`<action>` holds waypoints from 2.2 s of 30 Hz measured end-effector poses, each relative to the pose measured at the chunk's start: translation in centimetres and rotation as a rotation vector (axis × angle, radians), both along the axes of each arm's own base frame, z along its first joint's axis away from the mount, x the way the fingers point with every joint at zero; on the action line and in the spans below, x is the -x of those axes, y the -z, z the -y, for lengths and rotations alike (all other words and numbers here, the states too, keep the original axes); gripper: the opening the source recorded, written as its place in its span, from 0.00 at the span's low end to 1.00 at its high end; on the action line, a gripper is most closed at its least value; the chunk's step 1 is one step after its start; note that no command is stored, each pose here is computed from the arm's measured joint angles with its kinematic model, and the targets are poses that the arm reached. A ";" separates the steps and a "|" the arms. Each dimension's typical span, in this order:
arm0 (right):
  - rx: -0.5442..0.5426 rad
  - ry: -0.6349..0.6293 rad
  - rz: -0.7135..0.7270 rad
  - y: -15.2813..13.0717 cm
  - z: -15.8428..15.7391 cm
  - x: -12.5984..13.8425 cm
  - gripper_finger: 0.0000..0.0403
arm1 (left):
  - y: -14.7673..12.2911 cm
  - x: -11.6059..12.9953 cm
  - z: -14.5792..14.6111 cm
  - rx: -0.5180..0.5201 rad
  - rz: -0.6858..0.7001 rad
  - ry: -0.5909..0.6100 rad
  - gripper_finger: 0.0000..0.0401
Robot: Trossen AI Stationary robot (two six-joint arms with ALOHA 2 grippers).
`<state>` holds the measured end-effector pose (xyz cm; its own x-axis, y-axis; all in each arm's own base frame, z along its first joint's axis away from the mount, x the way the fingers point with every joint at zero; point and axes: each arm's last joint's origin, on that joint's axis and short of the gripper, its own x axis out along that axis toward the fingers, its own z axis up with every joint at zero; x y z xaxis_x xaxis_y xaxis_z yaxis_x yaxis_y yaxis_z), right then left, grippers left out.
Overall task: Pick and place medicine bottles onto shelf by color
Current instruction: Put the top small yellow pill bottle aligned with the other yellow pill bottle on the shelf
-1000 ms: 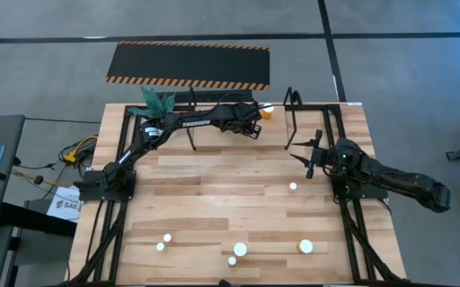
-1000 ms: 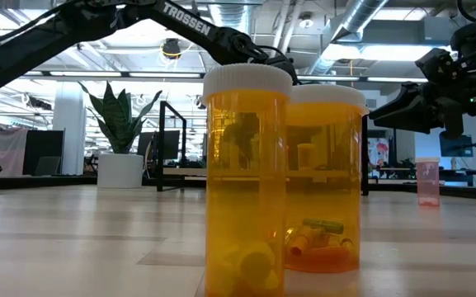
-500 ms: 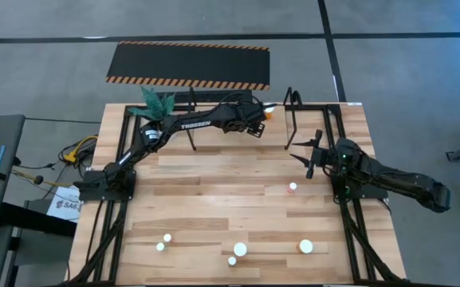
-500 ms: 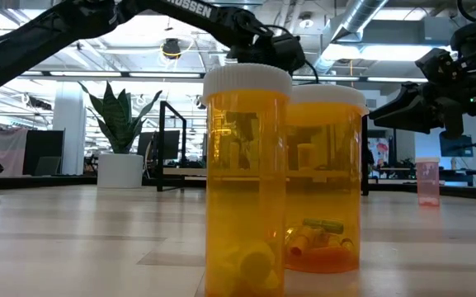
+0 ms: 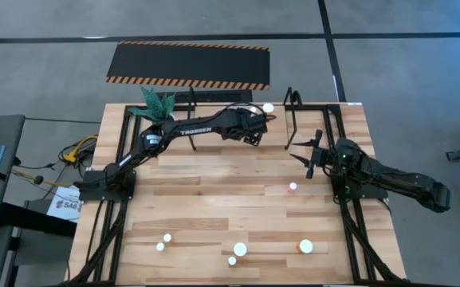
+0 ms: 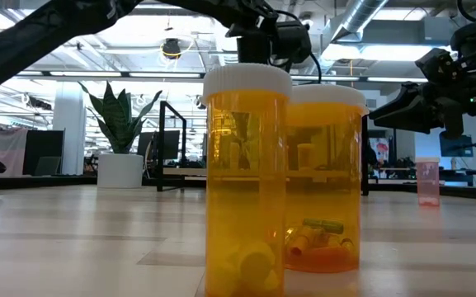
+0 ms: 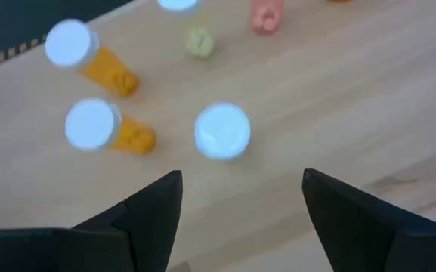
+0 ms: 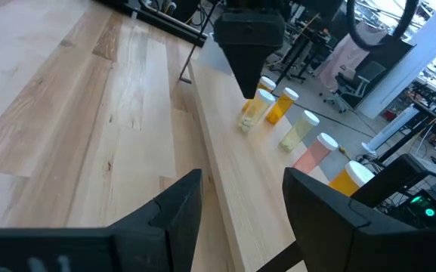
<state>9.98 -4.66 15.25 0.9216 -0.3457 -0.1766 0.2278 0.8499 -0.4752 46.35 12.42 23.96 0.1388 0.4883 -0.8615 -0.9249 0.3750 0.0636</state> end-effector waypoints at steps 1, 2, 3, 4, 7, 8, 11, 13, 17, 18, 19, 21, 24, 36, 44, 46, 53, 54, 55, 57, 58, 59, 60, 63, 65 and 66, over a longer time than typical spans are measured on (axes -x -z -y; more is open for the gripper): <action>0.000 0.000 0.000 0.0 0.0 0.0 0.51 | 0.0 0.0 0.1 0.003 0.005 -0.009 0.65; 0.000 0.000 0.000 0.0 0.0 0.0 0.51 | 0.2 0.0 0.1 0.007 0.009 -0.016 0.65; 0.000 0.000 0.000 0.0 0.0 0.0 0.51 | 0.4 0.0 0.2 0.013 0.008 -0.022 0.65; 0.000 0.000 0.000 0.0 0.0 0.0 0.51 | 0.6 0.0 0.2 0.018 0.002 -0.026 0.65; 0.000 0.000 0.000 0.0 0.0 0.0 0.51 | 1.2 0.0 0.1 0.018 0.014 -0.042 0.65; 0.000 0.000 0.000 0.0 0.0 0.0 0.51 | 1.5 -0.1 0.1 0.020 0.022 -0.050 0.65; 0.000 0.000 0.000 0.0 0.0 0.0 0.51 | 2.5 -0.1 0.1 0.042 0.024 -0.064 0.65; 0.000 0.000 0.000 0.0 0.0 0.0 0.51 | 2.5 -0.1 0.1 0.040 0.031 -0.064 0.65; 0.000 0.000 0.000 0.0 0.0 0.0 0.51 | 2.5 -0.2 0.0 0.028 0.040 -0.063 0.65; 0.000 0.000 0.000 0.0 0.0 0.0 0.51 | 2.5 -0.3 0.1 0.016 0.033 -0.057 0.65; 0.000 0.000 0.000 0.0 0.0 0.0 0.51 | 2.5 -0.3 0.2 0.006 0.022 -0.046 0.65; 0.000 0.000 0.000 0.0 0.0 0.0 0.51 | 2.5 -0.2 0.5 -0.011 -0.008 -0.026 0.65; 0.000 0.000 0.000 0.0 0.0 0.0 0.51 | 2.5 -0.1 0.8 -0.034 -0.019 -0.037 0.65; 0.000 0.000 0.000 0.0 0.0 0.0 0.51 | 2.5 -0.2 0.8 -0.020 0.039 -0.120 0.65; 0.000 0.000 0.000 0.0 0.0 0.0 0.51 | 2.5 -0.2 0.7 -0.030 0.049 -0.148 0.63; 0.000 0.000 0.000 0.0 0.0 0.0 0.51 | 2.5 -0.2 0.7 -0.030 0.049 -0.149 0.60; 0.000 0.000 0.000 0.0 0.0 0.0 0.51 | 3.6 -0.4 0.6 -0.027 0.034 -0.160 0.42; 0.000 0.000 0.000 0.0 0.0 0.0 0.51 | 3.7 -0.4 0.6 -0.026 0.029 -0.160 0.40; 0.000 0.000 0.000 0.0 0.0 0.0 0.51 | 3.7 -0.4 0.5 -0.029 0.028 -0.162 0.38; 0.000 0.000 0.000 0.0 0.0 0.0 0.51 | 3.7 -0.5 0.4 -0.045 0.036 -0.167 0.35; 0.000 0.000 0.000 0.0 0.0 0.0 0.51 | 3.8 -0.5 0.2 -0.046 0.036 -0.170 0.34; 0.000 0.000 0.000 0.0 0.0 0.0 0.51 | 3.9 -0.5 0.1 -0.046 0.033 -0.172 0.33; 0.000 0.000 0.000 0.0 0.0 0.0 0.51 | 4.0 -0.5 0.0 -0.045 0.034 -0.175 0.32; 0.000 0.000 0.000 0.0 0.0 0.0 0.51 | 3.9 -0.6 -0.3 -0.055 0.059 -0.183 0.30; 0.000 0.000 0.000 0.0 0.0 0.0 0.51 | 3.9 -0.7 -0.5 -0.059 0.067 -0.188 0.29; 0.000 0.000 0.000 0.0 0.0 0.0 0.51 | 3.9 -0.6 -0.6 -0.060 0.066 -0.191 0.28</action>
